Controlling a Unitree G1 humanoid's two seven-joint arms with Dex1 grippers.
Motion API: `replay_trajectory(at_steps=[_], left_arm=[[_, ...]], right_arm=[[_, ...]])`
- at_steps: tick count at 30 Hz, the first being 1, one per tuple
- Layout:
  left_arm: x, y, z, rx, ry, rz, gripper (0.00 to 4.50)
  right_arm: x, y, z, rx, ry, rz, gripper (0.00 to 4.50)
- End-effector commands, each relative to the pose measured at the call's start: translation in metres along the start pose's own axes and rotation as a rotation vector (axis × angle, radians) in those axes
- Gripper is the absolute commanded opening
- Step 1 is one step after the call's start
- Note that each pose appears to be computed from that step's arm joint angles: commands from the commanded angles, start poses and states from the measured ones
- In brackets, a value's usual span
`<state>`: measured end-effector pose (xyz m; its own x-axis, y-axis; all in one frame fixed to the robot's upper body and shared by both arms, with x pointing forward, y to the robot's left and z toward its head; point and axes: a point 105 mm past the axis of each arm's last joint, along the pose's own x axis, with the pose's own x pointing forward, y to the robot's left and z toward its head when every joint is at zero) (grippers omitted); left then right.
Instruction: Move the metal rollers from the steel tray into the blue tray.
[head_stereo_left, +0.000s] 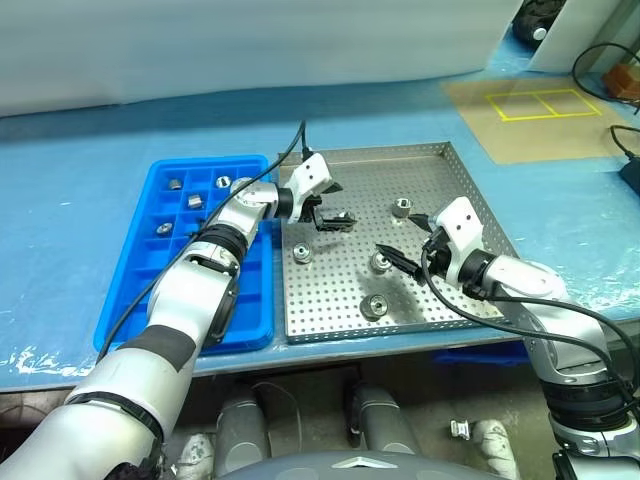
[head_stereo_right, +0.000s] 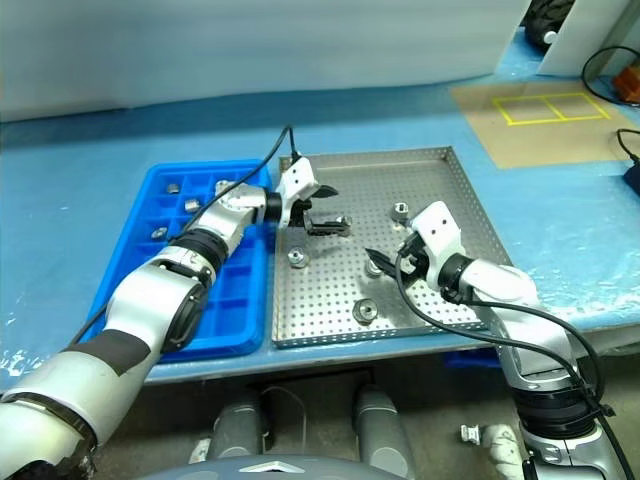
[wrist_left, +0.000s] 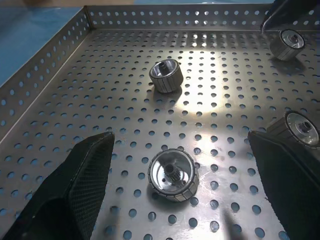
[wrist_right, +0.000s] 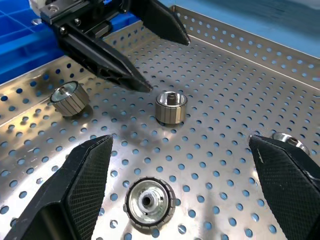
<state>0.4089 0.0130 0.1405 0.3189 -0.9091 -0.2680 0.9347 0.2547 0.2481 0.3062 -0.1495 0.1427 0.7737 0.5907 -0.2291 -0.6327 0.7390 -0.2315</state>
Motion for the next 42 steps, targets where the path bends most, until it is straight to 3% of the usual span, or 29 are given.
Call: replay_trajectory(at_steps=[1,11,32,37,42], left_arm=[[0.004,-0.001,-0.003,0.005,0.017,0.018,4.50],[0.016,0.001,-0.025,-0.022,0.097,0.167,4.50],[0.025,-0.006,-0.048,-0.129,0.164,0.229,4.50],[0.024,-0.004,-0.047,-0.137,0.159,0.238,3.00],[0.023,-0.006,-0.047,-0.155,0.149,0.219,2.85]], right_arm=[[-0.008,-0.005,0.014,-0.036,-0.043,-0.041,4.48],[-0.011,-0.011,0.014,-0.044,-0.040,-0.088,4.48],[-0.013,-0.012,0.011,-0.058,-0.023,-0.124,4.48],[-0.012,-0.014,0.013,-0.061,-0.027,-0.125,4.50],[-0.012,-0.014,0.013,-0.064,-0.026,-0.124,4.50]])
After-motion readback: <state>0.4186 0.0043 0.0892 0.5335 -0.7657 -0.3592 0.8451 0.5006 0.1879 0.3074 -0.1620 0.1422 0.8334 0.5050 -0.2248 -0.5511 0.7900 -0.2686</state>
